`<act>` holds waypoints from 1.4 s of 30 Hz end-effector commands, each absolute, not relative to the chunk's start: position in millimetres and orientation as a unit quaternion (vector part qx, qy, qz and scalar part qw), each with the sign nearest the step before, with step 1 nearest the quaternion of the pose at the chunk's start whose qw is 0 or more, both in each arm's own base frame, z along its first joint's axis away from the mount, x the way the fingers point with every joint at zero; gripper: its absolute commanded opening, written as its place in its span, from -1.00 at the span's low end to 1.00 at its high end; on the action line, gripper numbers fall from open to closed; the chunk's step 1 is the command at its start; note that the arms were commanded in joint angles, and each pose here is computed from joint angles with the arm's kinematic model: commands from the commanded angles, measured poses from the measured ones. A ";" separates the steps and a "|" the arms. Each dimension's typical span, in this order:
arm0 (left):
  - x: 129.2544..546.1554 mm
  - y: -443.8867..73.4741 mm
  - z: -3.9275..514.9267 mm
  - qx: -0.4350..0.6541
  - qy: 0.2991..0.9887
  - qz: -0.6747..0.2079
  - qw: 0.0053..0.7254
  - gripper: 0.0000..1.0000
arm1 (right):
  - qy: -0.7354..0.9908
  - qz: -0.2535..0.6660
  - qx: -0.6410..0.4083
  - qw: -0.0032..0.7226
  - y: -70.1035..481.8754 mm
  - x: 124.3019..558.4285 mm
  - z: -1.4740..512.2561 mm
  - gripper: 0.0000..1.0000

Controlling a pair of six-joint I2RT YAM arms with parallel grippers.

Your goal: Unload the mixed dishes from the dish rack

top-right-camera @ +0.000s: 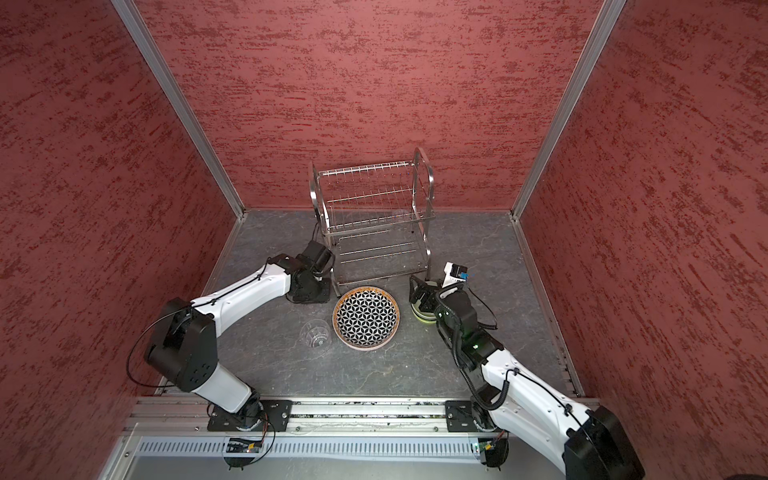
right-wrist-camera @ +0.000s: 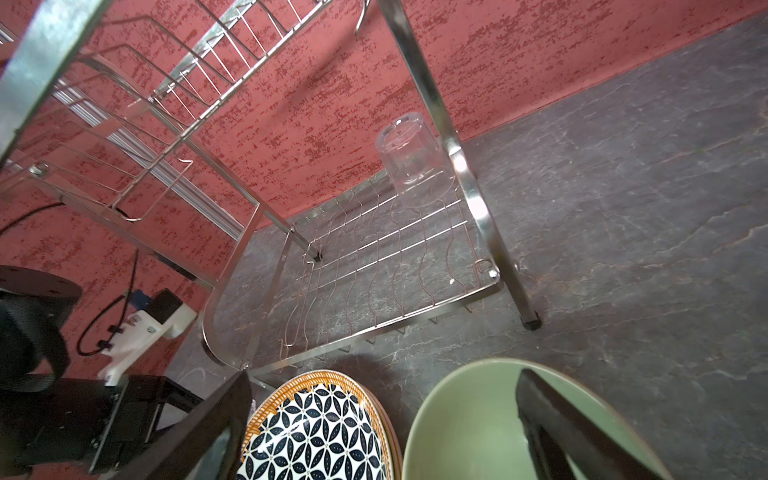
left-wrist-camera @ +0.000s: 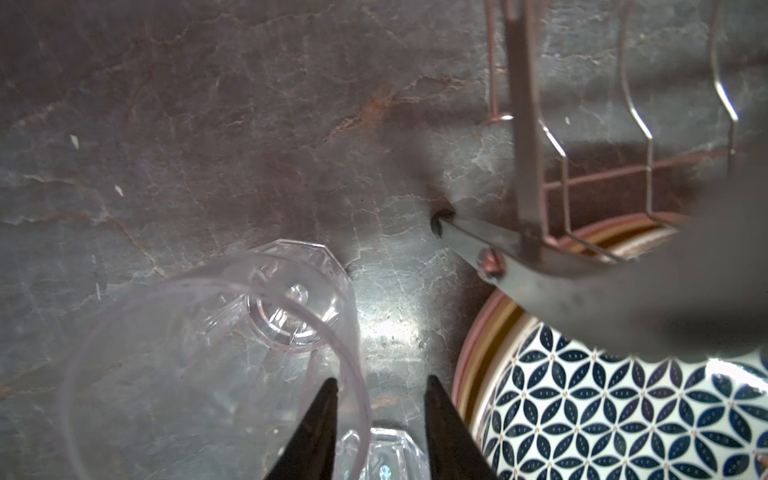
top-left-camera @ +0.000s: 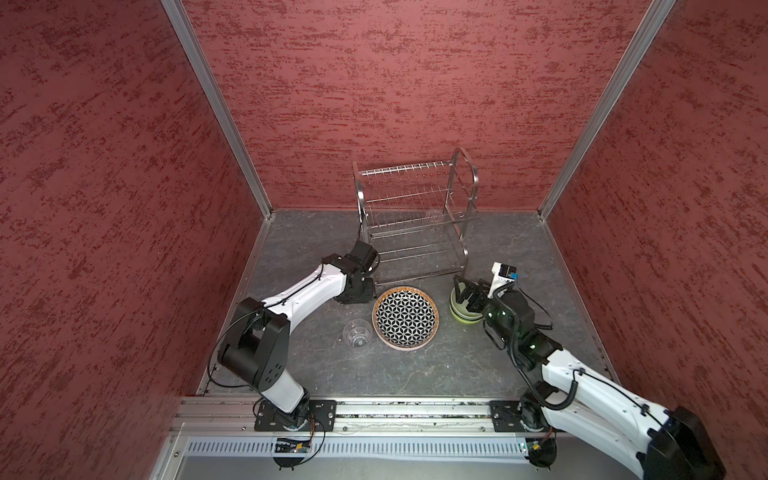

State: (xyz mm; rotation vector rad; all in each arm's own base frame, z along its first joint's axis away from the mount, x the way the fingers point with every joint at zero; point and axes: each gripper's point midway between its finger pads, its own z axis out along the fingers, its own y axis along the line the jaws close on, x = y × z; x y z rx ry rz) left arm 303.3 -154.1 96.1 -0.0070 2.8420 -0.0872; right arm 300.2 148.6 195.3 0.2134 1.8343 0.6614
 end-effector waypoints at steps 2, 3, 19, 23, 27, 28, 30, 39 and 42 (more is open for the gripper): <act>306.8 -162.1 143.3 0.009 0.974 -0.029 0.226 -0.06 | 0.762 0.281 0.074 0.579 155.0 310.4 219.3 0.98; 305.3 -161.9 148.1 0.010 0.972 -0.025 0.234 -0.05 | 0.763 0.279 0.072 0.578 156.6 312.1 219.4 0.98; 315.3 -195.4 165.6 0.020 0.917 -0.085 0.390 0.25 | 0.775 0.206 -0.033 0.596 193.0 362.6 229.8 0.75; 325.4 -202.0 160.7 0.013 0.909 -0.095 0.405 0.29 | 0.776 0.196 -0.060 0.597 206.1 377.0 225.2 0.69; 337.7 -204.3 154.2 0.009 0.909 -0.090 0.407 0.28 | 0.777 0.184 -0.077 0.598 217.8 394.8 218.0 0.59; 341.2 -204.6 154.0 0.008 0.909 -0.088 0.408 0.28 | 0.776 0.183 -0.079 0.598 220.4 398.4 216.9 0.58; 346.5 -205.7 152.6 0.007 0.908 -0.088 0.410 0.25 | 0.781 0.178 -0.082 0.593 224.8 406.7 208.0 0.57; 363.5 -193.9 151.6 -0.012 0.905 -0.054 0.422 0.02 | 0.774 0.169 -0.076 0.605 226.3 423.3 209.6 0.51; 367.7 -192.9 150.9 -0.013 0.903 -0.049 0.426 -0.05 | 0.774 0.167 -0.077 0.606 224.6 429.3 208.9 0.50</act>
